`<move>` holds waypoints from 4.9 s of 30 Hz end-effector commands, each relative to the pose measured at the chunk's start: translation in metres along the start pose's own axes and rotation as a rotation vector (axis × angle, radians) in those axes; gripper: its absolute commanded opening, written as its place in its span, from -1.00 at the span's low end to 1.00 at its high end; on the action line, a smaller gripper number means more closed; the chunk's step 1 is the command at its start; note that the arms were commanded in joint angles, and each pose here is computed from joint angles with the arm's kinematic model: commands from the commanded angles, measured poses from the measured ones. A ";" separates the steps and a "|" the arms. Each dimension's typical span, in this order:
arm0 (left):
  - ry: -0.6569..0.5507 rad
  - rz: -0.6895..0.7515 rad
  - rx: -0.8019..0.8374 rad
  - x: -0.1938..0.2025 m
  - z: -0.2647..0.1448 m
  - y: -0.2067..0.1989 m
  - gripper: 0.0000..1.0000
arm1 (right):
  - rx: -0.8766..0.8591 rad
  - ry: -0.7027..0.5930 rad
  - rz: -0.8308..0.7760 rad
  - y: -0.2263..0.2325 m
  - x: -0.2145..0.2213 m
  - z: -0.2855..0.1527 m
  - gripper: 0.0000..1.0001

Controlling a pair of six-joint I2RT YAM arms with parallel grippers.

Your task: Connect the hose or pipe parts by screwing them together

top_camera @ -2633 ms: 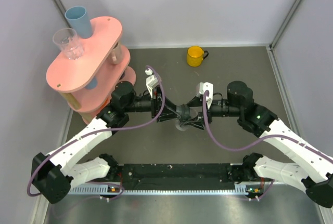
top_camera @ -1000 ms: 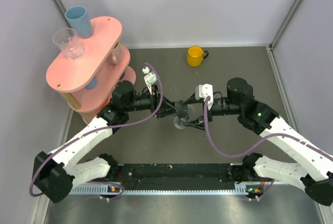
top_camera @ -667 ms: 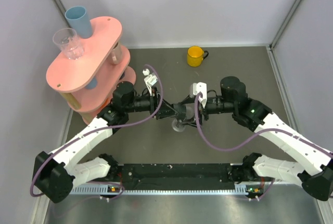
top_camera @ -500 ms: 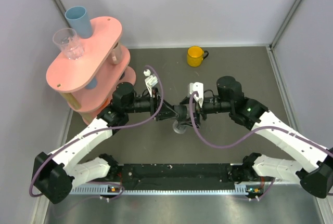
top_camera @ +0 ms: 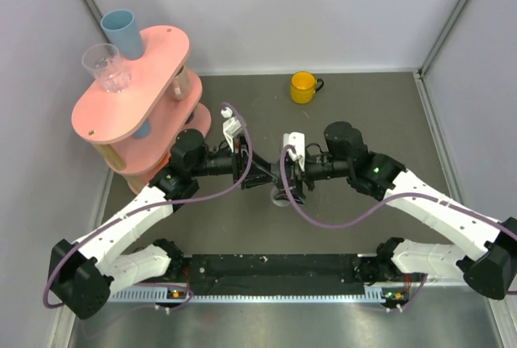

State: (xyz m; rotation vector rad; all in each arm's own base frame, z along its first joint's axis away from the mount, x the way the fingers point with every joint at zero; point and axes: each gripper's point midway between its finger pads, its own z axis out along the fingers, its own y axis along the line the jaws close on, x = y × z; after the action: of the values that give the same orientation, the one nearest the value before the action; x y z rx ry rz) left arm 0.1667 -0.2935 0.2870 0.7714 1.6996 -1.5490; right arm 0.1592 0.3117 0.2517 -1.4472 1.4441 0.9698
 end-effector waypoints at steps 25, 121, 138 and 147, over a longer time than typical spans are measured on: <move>-0.045 0.049 -0.002 -0.011 0.002 0.001 -1.00 | 0.052 -0.109 -0.160 0.016 -0.060 -0.050 0.62; -0.063 0.068 0.036 -0.016 0.000 -0.009 -1.00 | 0.193 0.005 -0.074 0.001 -0.029 -0.047 0.89; -0.072 0.048 0.051 -0.017 0.003 -0.009 -1.00 | 0.027 -0.079 -0.119 0.028 -0.059 -0.045 0.76; -0.084 0.053 0.068 -0.024 0.003 -0.015 -1.00 | -0.053 -0.038 -0.057 0.035 -0.032 -0.025 0.76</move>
State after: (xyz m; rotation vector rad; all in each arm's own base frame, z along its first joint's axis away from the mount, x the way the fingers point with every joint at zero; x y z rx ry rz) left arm 0.1675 -0.2961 0.2875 0.7431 1.6958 -1.5917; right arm 0.1392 0.2913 0.3031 -1.4325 1.3568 0.8916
